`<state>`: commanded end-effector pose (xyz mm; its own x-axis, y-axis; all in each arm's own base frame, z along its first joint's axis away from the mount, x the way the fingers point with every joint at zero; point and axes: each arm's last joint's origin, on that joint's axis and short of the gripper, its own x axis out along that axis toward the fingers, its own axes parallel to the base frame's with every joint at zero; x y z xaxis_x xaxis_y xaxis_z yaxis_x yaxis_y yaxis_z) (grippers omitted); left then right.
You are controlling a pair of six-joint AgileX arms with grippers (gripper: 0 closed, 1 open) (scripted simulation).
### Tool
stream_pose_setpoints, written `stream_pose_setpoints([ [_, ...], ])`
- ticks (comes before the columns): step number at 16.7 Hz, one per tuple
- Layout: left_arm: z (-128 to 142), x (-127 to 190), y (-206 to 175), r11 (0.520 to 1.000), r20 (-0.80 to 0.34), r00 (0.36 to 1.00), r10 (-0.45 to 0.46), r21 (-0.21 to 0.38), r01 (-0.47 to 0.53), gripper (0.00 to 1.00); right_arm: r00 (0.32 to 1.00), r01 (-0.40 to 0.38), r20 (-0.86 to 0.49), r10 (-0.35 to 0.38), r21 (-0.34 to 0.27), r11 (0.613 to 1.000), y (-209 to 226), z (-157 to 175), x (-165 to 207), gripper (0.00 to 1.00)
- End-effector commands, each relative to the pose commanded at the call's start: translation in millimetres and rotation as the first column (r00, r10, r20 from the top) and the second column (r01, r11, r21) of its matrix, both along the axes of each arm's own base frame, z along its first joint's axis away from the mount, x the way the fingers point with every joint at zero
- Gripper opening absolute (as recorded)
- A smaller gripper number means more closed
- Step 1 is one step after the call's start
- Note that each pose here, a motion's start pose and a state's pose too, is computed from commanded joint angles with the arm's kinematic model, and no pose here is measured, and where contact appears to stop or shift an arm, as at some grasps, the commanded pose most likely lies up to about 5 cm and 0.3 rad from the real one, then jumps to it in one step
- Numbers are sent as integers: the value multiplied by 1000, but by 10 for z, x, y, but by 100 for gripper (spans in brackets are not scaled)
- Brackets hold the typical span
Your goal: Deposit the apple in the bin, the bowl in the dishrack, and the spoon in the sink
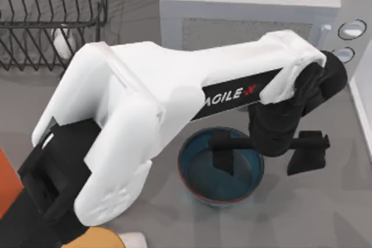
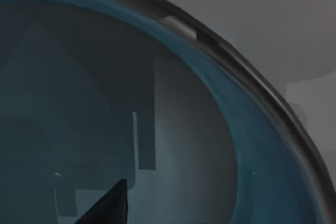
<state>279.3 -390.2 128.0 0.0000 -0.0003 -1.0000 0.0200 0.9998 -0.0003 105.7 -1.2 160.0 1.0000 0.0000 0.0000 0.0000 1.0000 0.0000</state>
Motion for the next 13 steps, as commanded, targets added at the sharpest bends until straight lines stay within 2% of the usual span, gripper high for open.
stream_pose_setpoints([
  [11, 0, 0, 0, 1000, 0, 1000, 0, 0, 0, 2, 1000, 0, 0, 0, 0, 1000, 0, 0, 0, 100],
  [13, 0, 0, 0, 1000, 0, 1000, 0, 0, 0, 0, 1000, 0, 0, 0, 0, 1000, 0, 0, 0, 100],
])
